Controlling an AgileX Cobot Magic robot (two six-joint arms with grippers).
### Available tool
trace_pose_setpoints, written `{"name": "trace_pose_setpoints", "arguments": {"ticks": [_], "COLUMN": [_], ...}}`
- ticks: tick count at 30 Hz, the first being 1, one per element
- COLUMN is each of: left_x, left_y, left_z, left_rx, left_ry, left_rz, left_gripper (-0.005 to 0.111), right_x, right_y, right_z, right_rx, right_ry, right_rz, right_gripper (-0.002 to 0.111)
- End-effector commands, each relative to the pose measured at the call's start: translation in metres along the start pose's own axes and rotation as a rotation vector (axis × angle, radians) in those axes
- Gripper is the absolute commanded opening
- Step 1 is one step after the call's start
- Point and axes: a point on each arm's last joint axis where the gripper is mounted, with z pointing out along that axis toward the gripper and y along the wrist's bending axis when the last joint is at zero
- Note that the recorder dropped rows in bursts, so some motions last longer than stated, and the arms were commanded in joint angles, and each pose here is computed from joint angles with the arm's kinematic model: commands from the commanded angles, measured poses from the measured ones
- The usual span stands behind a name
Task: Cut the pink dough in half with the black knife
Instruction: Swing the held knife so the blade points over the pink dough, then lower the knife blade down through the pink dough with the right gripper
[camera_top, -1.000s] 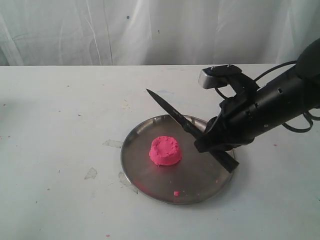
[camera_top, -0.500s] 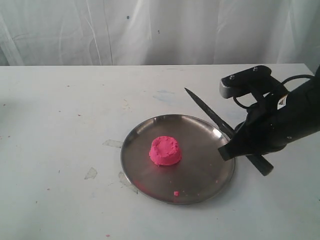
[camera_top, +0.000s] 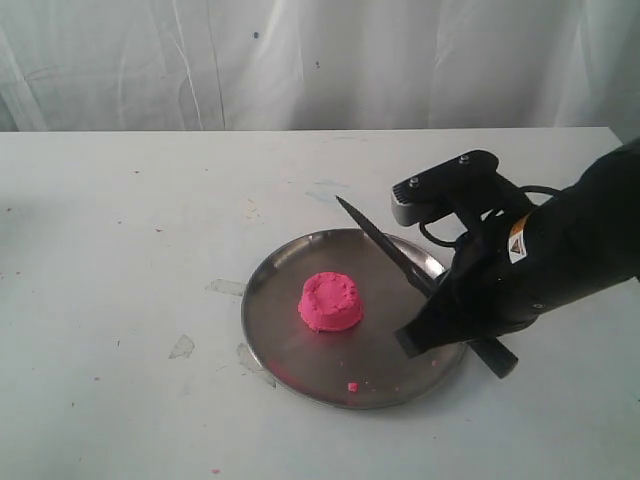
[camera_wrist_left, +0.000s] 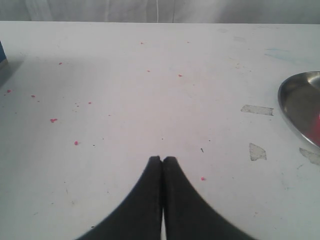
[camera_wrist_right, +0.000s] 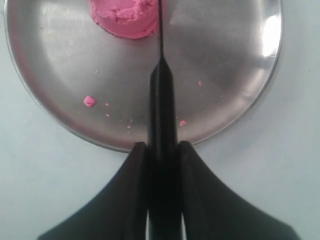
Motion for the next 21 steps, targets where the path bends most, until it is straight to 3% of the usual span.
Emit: {"name": "trace_pose_setpoints", "arguments": {"ticks": [1,14,21], "left_x": [0.001,0.001,0.001], "left_y": [0.000,0.000,0.000], "left_z": [0.000,0.000,0.000], "left_rx": [0.001,0.001,0.001], "left_ry": [0.002,0.002,0.002], "left_rz": [-0.012,-0.012,-0.012], "left_gripper": [0.000,0.000,0.000], "right_x": [0.001,-0.023,-0.023], "right_y": [0.003,0.007,0.009], "right_z": [0.003,0.022,0.041], "right_rx": [-0.012,-0.078,-0.098], "right_ry": [0.004,0.109,0.133], "right_rz": [-0.009,-0.127,-0.115], "right_gripper": [0.000,0.000,0.000]}}
